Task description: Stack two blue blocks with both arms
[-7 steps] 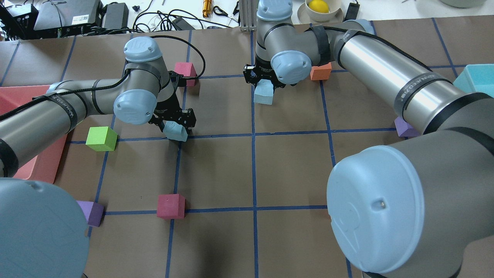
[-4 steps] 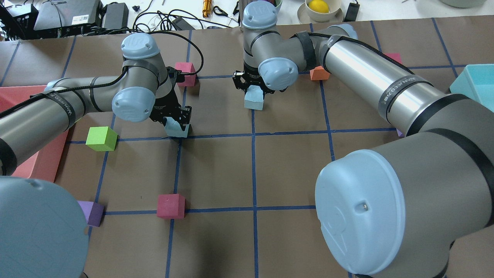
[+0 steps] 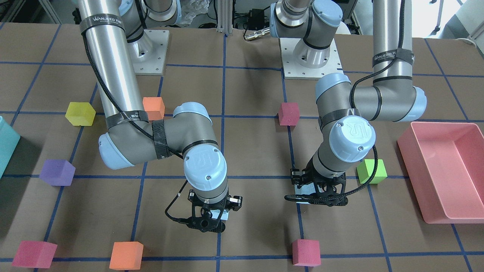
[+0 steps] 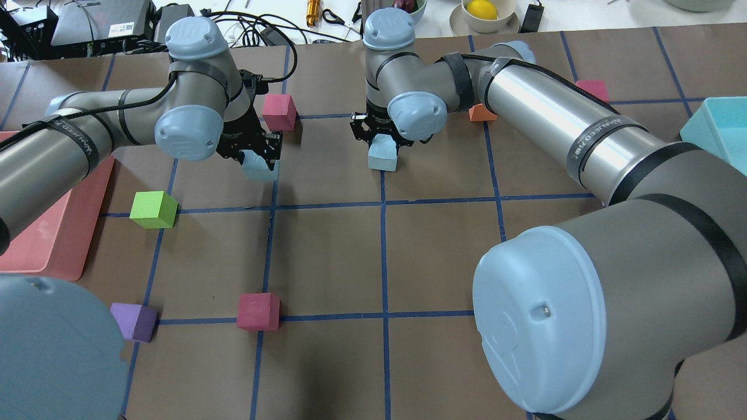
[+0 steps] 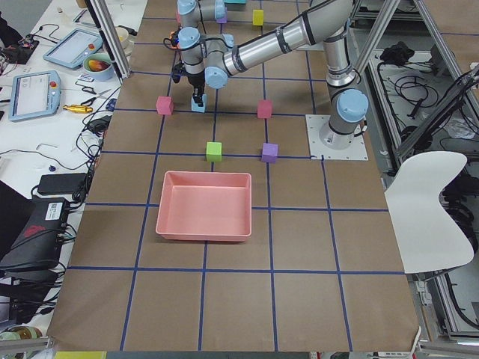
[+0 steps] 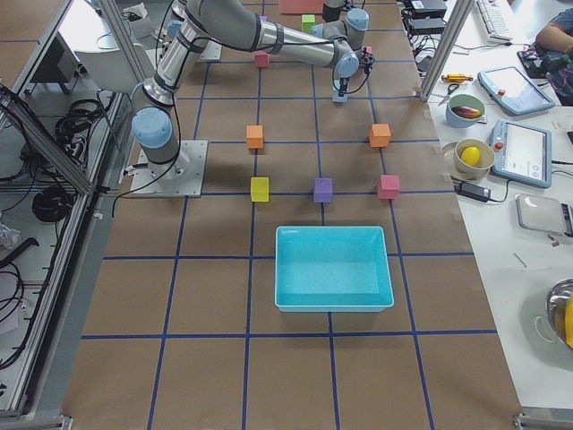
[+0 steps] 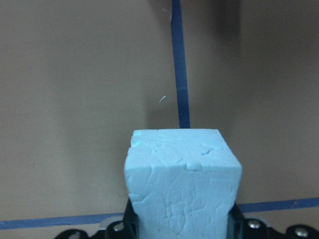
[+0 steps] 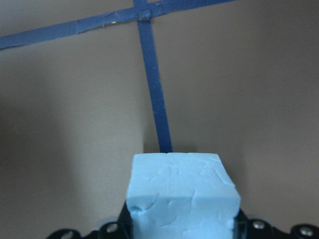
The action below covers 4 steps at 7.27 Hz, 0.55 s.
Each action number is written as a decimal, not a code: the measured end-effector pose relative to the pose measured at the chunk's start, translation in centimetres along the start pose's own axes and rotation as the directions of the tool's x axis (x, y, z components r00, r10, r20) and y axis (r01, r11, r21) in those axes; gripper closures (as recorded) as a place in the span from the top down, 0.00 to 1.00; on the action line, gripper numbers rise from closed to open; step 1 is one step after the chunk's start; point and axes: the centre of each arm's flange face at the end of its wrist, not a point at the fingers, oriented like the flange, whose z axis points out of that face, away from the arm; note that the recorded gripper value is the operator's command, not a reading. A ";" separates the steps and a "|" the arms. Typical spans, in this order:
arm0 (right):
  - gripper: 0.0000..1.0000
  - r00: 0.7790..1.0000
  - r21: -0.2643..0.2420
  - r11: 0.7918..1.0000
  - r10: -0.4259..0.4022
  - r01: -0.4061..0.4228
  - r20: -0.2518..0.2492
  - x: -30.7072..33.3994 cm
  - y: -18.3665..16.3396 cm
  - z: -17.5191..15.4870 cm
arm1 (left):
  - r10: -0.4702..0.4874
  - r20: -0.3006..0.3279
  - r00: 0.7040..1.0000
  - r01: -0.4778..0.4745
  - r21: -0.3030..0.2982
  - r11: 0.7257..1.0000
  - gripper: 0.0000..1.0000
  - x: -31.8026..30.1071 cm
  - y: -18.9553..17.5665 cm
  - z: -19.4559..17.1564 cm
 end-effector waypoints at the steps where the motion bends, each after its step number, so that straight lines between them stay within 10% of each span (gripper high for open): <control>1: 1.00 1.000 0.000 1.000 -0.002 0.002 -0.002 0.0 0.0 0.1 | -0.007 0.000 1.000 0.007 -0.004 1.000 0.00 0.1 -0.6 -1.2; 4: 1.00 1.000 0.011 1.000 0.002 -0.002 0.003 0.2 -0.1 -0.9 | -0.030 -0.002 1.000 0.030 0.001 1.000 0.00 0.4 -1.4 -2.9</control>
